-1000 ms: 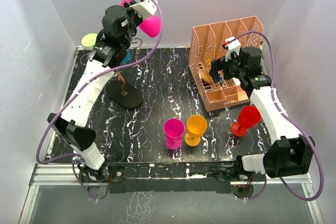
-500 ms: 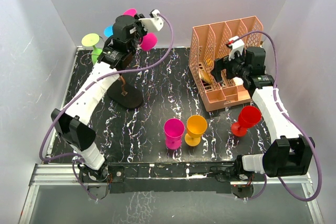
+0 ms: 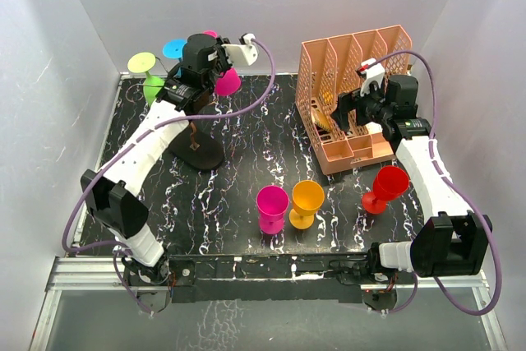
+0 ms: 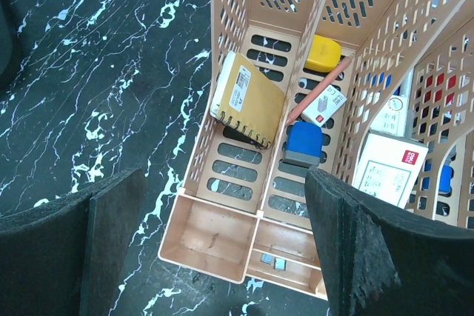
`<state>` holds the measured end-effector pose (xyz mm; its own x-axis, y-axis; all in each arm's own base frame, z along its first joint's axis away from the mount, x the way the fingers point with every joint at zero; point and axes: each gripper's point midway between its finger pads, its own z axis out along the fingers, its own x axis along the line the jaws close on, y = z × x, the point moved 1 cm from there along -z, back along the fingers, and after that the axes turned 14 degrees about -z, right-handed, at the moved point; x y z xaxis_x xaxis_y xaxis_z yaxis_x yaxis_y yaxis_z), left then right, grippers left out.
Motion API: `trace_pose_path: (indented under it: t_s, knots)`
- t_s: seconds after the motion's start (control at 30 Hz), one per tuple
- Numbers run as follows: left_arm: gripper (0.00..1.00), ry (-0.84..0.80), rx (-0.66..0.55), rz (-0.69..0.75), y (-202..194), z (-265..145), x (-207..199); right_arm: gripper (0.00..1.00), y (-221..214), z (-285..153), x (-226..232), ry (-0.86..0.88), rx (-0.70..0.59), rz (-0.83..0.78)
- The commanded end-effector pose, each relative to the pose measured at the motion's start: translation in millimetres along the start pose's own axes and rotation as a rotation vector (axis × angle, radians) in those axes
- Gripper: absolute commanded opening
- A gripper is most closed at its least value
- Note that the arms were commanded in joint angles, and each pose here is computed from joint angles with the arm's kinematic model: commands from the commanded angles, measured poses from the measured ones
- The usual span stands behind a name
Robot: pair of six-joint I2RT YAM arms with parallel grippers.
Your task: Place the wine glass upside down on the wine glass rack
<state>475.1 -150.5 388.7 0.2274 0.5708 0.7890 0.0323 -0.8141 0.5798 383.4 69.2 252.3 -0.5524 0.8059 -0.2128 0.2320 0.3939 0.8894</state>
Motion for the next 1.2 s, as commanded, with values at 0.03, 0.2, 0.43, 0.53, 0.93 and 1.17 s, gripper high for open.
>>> trace_pose_path:
  t_s: [0.03,0.2,0.43,0.53,0.93,1.17]
  knots:
    - [0.0,0.061,-0.062,-0.032,13.7,-39.9,37.0,0.98,18.7,-5.8,-6.6,-0.028,-0.081,-0.022]
    - [0.0,0.05,-0.052,-0.027,10.4,-44.9,35.5,0.98,19.7,-6.2,-5.0,-0.022,-0.088,-0.022]
    - [0.0,0.039,-0.039,-0.006,4.8,-45.2,30.4,0.98,20.9,-8.2,-3.3,-0.018,-0.095,-0.024]
    - [0.0,0.033,-0.033,-0.002,2.1,-42.7,25.8,0.98,17.3,-12.0,-12.7,-0.041,-0.092,-0.014]
    - [0.0,-0.015,-0.02,-0.006,-2.5,-51.3,20.5,0.98,12.8,-10.4,-14.3,-0.042,-0.088,-0.007]
    - [0.0,-0.05,-0.009,0.005,-7.6,-57.7,14.9,0.98,9.7,-10.0,-17.1,-0.049,-0.083,-0.002]
